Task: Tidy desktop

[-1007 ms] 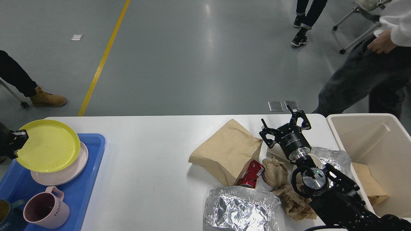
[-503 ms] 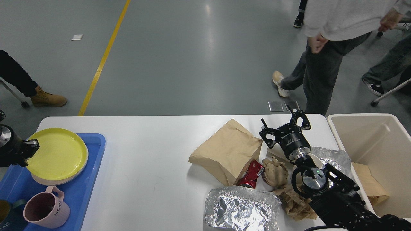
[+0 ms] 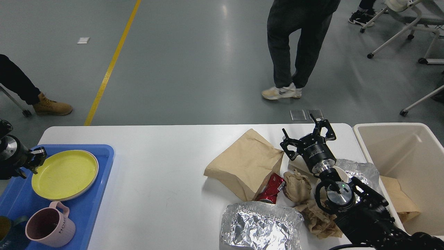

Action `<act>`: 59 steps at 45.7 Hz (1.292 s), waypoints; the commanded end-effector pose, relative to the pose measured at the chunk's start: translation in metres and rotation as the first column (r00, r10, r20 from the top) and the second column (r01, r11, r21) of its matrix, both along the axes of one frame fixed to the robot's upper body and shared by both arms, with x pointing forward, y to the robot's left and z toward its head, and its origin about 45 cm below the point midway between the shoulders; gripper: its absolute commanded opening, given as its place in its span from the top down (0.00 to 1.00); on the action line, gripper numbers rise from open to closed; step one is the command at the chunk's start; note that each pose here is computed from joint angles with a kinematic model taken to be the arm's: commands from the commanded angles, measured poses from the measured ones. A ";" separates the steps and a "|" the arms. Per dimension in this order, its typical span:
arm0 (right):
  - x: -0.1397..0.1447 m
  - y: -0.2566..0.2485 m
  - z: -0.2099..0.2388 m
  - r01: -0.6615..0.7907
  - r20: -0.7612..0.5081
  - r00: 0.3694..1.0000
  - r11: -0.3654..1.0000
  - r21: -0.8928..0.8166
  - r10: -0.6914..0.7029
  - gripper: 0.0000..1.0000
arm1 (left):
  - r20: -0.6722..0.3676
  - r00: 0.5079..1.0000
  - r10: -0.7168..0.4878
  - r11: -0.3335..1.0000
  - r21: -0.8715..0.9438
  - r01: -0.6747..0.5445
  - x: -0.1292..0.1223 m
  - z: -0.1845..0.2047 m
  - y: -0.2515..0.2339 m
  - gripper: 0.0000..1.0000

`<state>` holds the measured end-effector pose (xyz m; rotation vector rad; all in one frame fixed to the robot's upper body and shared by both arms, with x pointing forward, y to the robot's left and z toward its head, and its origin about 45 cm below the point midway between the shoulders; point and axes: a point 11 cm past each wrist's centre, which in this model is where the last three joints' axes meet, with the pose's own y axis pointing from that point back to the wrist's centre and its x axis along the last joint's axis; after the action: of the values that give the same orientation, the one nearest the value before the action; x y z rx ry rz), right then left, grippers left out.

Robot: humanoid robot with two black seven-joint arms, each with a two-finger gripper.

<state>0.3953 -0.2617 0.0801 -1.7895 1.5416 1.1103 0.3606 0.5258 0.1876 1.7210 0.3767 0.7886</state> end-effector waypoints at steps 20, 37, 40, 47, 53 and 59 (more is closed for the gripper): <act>0.000 0.000 0.000 0.001 -0.001 1.000 1.000 -0.001 -0.001 0.00 | 0.014 0.998 0.064 0.985 -0.163 -0.061 -0.030 0.102 0.045 0.04; 0.000 0.000 0.000 0.000 0.000 1.000 1.000 0.000 0.000 0.00 | 0.131 0.959 0.252 0.956 -0.187 -0.226 -0.086 0.143 0.107 0.04; 0.000 -0.001 0.000 0.001 0.000 1.000 1.000 -0.001 -0.001 0.00 | 0.169 0.951 0.260 0.950 -0.222 -0.220 -0.084 0.149 0.106 0.04; 0.000 0.000 0.000 0.000 0.000 1.000 1.000 0.000 0.000 0.00 | 0.284 0.929 0.238 0.936 -0.324 -0.141 -0.053 0.164 0.084 0.04; 0.000 0.000 0.000 0.000 0.000 1.000 1.000 0.000 0.000 0.00 | 0.382 0.879 0.287 0.854 -0.517 -0.054 -0.012 0.161 0.047 0.04; 0.000 0.000 0.000 0.000 0.000 1.000 1.000 0.000 0.000 0.00 | 0.407 0.798 0.445 0.691 -0.722 -0.017 0.007 0.143 0.029 0.04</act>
<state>0.3953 -0.2618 0.0800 -1.7896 1.5419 1.1103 0.3496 0.5723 0.3442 0.9372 0.3951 1.1007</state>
